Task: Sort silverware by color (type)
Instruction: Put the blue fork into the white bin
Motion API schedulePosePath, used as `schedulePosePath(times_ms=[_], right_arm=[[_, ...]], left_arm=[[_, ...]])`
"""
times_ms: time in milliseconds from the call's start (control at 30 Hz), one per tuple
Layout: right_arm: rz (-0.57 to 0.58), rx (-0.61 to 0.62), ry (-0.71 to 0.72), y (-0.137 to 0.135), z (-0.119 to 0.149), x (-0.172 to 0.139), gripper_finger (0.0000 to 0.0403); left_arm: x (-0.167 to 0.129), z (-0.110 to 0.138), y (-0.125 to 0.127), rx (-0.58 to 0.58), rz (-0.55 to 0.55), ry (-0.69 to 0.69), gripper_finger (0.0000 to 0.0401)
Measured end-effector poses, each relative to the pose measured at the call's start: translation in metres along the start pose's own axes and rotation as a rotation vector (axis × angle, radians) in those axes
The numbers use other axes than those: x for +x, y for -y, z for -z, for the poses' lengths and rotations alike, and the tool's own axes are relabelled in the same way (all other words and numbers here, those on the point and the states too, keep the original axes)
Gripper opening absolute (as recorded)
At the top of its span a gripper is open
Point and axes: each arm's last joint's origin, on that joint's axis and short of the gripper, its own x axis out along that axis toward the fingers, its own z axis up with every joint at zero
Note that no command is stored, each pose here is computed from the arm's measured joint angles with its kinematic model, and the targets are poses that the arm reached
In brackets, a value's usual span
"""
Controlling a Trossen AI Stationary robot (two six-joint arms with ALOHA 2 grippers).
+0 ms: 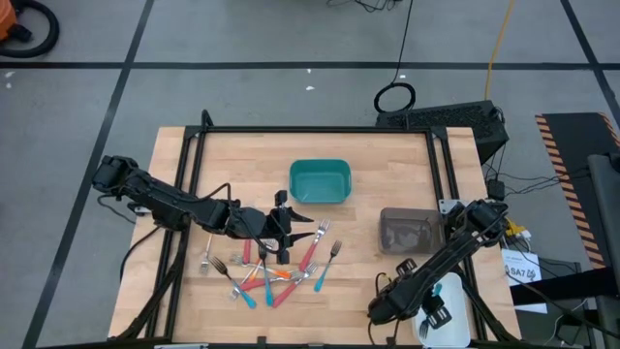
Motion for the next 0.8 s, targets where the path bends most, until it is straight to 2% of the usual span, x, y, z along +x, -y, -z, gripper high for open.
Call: schedulePosePath(times_ms=[133, 300, 633, 800], right_arm=[[0.028, 0.008, 0.054, -0.006, 0.0, -0.013, 0.0151], [0.121, 0.024, 0.159, -0.013, 0.004, -0.034, 0.0151], [0.303, 0.102, 0.347, -0.017, 0.027, -0.062, 0.015], [0.465, 0.137, 0.416, -0.014, 0.032, -0.067, 0.015]], left_arm=[[0.0, 0.0, 0.0, 0.0, 0.0, 0.0, 0.015], [0.0, 0.001, 0.0, -0.002, 0.0, -0.008, 0.015], [0.0, 0.006, 0.0, -0.021, 0.0, -0.06, 0.015], [-0.001, 0.01, 0.0, -0.042, -0.001, -0.099, 0.015]])
